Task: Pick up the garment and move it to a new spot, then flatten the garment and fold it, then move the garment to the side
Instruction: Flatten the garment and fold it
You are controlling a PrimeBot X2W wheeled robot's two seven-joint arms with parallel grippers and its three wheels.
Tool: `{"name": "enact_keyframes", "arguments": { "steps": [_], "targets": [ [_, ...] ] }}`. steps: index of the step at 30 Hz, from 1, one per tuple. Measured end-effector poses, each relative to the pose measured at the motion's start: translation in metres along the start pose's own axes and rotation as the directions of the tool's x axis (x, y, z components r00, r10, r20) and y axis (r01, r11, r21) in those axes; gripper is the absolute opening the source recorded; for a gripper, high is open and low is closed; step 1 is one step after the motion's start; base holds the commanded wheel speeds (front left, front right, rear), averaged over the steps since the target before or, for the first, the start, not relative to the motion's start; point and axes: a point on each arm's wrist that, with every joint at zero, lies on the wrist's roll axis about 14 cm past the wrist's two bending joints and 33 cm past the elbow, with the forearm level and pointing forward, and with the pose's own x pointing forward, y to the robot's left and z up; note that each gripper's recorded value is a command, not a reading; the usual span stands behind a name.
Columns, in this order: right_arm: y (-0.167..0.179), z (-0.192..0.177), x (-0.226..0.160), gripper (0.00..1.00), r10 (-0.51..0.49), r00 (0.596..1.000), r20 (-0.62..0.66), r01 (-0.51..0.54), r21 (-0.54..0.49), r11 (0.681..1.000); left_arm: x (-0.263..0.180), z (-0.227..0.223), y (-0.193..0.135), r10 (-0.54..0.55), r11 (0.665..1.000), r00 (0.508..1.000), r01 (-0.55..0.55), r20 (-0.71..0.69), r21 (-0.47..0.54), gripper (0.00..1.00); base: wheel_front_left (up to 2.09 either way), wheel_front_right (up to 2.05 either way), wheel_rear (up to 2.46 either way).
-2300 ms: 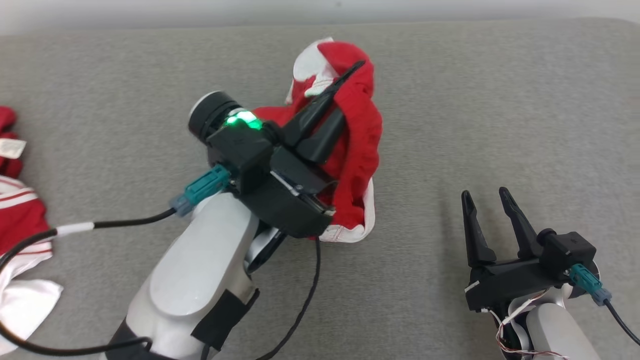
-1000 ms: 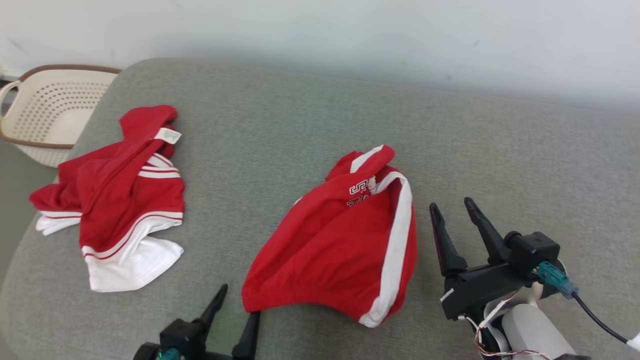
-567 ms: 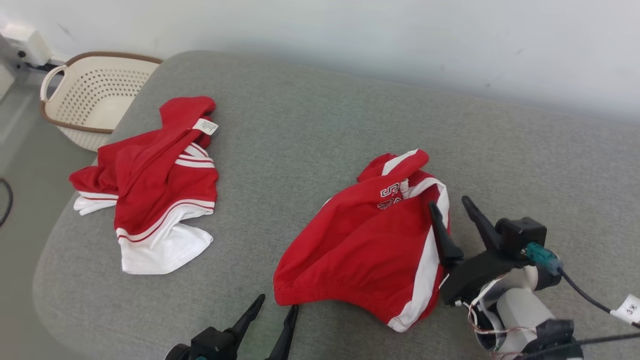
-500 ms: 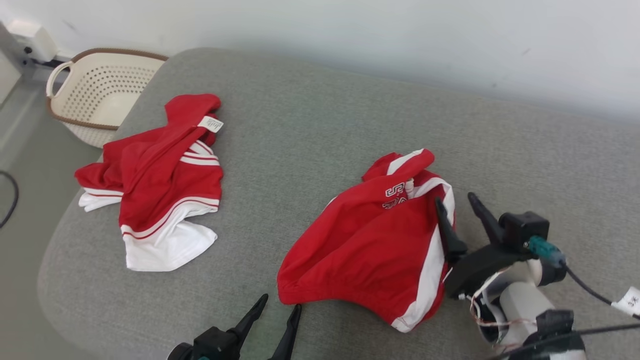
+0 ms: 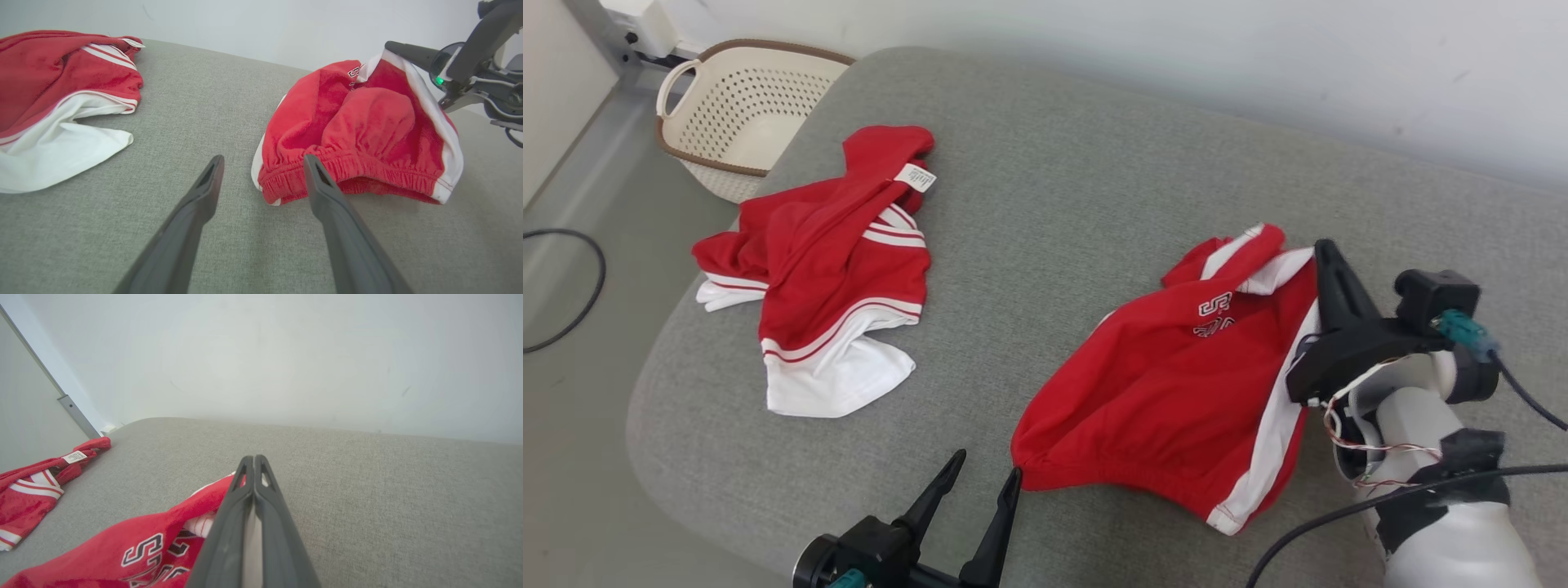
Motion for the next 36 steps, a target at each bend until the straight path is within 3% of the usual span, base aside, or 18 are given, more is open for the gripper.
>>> {"name": "enact_keyframes", "arguments": {
  "steps": [5,9,15,16,17,18,21,24,30,36],
  "targets": [
    [-0.030,0.023,-0.015,0.00,-0.092,0.992,0.089,0.090,0.033,0.995,0.007,0.007,-0.009,-0.031,1.000,0.999,0.031,0.026,-0.001,1.00,0.00,0.00,0.00],
    [-0.065,0.014,-0.053,0.00,-0.209,0.974,0.085,0.205,0.063,0.977,0.014,0.010,-0.024,-0.079,0.997,0.996,0.080,0.038,-0.008,1.00,0.00,0.00,0.00],
    [-0.130,-0.025,-0.144,0.00,-0.458,0.889,-0.013,0.457,0.103,0.884,0.026,0.009,-0.053,-0.169,0.985,0.985,0.171,0.044,-0.023,1.00,0.00,0.00,0.00],
    [-0.137,-0.033,-0.159,0.12,-0.489,0.872,-0.035,0.490,0.094,0.867,0.027,0.009,-0.058,-0.184,0.982,0.982,0.185,0.044,-0.025,1.00,0.00,0.00,0.00],
    [-0.144,-0.039,-0.174,0.91,-0.519,0.853,-0.054,0.522,0.088,0.848,0.029,0.008,-0.063,-0.200,0.979,0.979,0.201,0.043,-0.028,1.00,0.00,0.00,0.00],
    [-0.149,-0.045,-0.187,1.00,-0.545,0.836,-0.071,0.549,0.083,0.832,0.030,0.008,-0.068,-0.214,0.976,0.976,0.215,0.043,-0.031,1.00,0.00,0.00,0.00],
    [-0.163,-0.049,-0.220,1.00,-0.617,0.783,-0.081,0.622,0.085,0.778,0.033,0.004,-0.081,-0.249,0.967,0.968,0.251,0.034,-0.044,1.00,0.00,0.00,0.00],
    [-0.168,-0.041,-0.238,1.00,-0.649,0.758,-0.057,0.652,0.080,0.754,0.035,-0.001,-0.089,-0.270,0.961,0.963,0.271,0.022,-0.056,1.00,0.00,0.00,0.00],
    [-0.166,-0.031,-0.250,1.00,-0.662,0.749,-0.025,0.662,0.073,0.746,0.038,-0.013,-0.086,-0.243,0.967,0.970,0.241,-0.012,-0.079,1.00,0.00,0.00,0.00],
    [-0.160,-0.024,-0.242,1.00,-0.643,0.766,-0.002,0.642,0.073,0.764,0.050,-0.040,-0.081,-0.224,0.973,0.970,0.216,-0.100,-0.081,1.00,0.00,0.00,0.00]
  ]
}}
